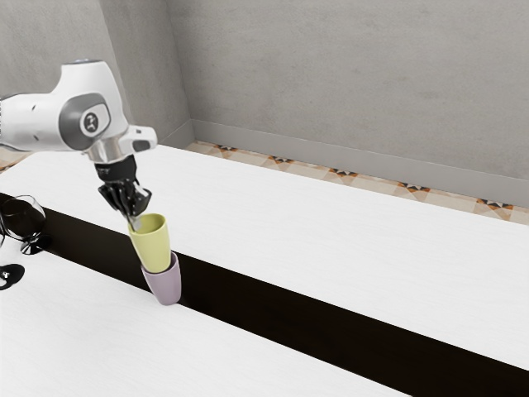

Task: Place the left cup onto the right cup

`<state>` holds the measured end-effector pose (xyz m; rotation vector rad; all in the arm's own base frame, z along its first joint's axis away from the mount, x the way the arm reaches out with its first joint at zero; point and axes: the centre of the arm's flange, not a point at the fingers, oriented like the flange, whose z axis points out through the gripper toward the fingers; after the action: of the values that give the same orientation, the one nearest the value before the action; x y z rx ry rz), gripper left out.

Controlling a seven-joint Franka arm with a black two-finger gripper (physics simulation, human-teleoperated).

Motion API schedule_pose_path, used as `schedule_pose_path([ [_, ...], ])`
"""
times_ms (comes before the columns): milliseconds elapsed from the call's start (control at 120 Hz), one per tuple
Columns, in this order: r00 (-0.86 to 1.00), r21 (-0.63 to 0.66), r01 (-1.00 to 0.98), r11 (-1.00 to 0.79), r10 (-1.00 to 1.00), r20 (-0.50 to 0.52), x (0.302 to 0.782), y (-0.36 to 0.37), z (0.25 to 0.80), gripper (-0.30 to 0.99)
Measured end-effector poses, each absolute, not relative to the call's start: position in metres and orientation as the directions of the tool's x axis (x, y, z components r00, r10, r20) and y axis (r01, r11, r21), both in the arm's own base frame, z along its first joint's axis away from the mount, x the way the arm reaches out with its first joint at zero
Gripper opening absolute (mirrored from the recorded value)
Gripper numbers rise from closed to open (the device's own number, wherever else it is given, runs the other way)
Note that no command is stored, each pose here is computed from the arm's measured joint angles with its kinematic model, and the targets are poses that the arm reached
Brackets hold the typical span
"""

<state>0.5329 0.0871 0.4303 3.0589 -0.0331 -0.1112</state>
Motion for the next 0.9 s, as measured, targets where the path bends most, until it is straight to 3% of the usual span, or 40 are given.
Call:
schedule_pose_path([
  [192,0.996,0.080,-0.016,-0.997,-0.023,-0.082,0.539,0.085,0.421,-0.09],
  [383,0.996,0.081,-0.031,-0.996,-0.038,-0.087,0.542,0.072,0.422,0.31],
  [500,0.995,0.080,-0.048,-0.996,-0.055,-0.079,0.543,0.061,0.430,0.47],
  [667,0.995,0.080,-0.070,-0.994,-0.076,-0.068,0.546,0.048,0.446,0.59],
  [900,0.993,0.059,-0.109,-0.992,-0.111,-0.033,0.556,0.033,0.499,0.66],
])
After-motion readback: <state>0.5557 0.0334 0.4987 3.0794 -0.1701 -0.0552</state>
